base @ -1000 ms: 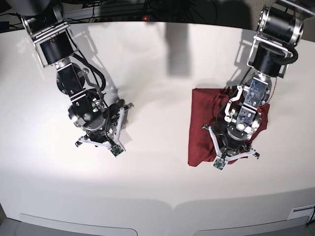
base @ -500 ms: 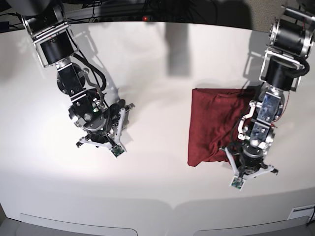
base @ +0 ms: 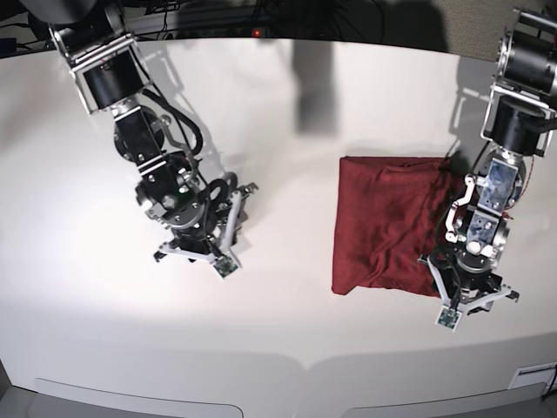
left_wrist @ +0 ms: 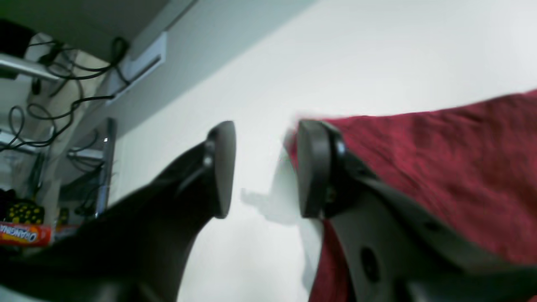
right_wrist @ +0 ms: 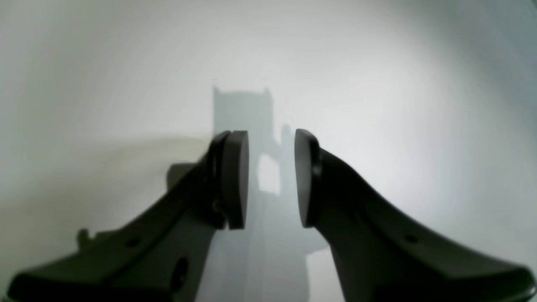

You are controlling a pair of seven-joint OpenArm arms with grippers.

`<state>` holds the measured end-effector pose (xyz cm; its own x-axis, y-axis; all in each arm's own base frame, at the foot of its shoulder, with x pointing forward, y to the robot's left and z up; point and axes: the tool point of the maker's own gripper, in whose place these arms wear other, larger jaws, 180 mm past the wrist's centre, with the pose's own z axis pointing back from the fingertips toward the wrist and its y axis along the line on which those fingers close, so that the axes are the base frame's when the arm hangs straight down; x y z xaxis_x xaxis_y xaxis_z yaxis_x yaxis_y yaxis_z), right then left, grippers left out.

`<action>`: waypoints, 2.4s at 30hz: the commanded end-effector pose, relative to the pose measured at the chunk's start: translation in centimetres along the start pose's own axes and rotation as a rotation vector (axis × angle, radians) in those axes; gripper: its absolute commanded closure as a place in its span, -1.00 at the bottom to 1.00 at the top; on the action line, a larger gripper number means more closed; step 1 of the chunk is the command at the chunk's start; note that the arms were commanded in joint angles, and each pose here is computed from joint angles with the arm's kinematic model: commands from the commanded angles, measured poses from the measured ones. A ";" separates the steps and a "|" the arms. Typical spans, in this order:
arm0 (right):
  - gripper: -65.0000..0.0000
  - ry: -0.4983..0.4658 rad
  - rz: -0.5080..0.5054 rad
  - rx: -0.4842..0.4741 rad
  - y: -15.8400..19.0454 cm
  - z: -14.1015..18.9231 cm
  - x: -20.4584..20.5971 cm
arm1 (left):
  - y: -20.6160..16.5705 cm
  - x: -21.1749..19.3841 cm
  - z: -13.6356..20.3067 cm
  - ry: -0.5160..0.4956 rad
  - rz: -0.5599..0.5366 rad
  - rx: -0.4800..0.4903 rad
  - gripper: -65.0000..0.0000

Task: Fold the T-shirt properly
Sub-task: 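Grasp opposite corners of the folded shirt with both grippers, then pull the held corners with both grippers to spread the shirt flat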

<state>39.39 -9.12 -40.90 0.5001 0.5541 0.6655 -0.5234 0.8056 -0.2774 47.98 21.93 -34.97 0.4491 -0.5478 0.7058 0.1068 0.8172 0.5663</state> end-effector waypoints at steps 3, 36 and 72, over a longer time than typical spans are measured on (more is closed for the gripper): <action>0.41 -0.078 -0.015 -0.009 -0.1 0.1 3.1 | 2.1 1.4 -0.2 -0.006 0.005 0.048 0.26; 0.41 -0.129 -0.131 0.241 8.2 -6.7 17.2 | -5.6 -0.3 15.0 0.055 0.330 -0.018 0.34; 0.41 -0.008 -0.020 0.473 10.4 -3.7 4.3 | -12.4 -8.5 14.2 0.166 0.227 0.042 0.34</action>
<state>37.78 2.40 -44.40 0.5275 0.5266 0.6667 -0.7625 0.6395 0.0981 29.75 13.88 -42.54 0.6105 -0.3120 0.7280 -0.0417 0.9052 0.4229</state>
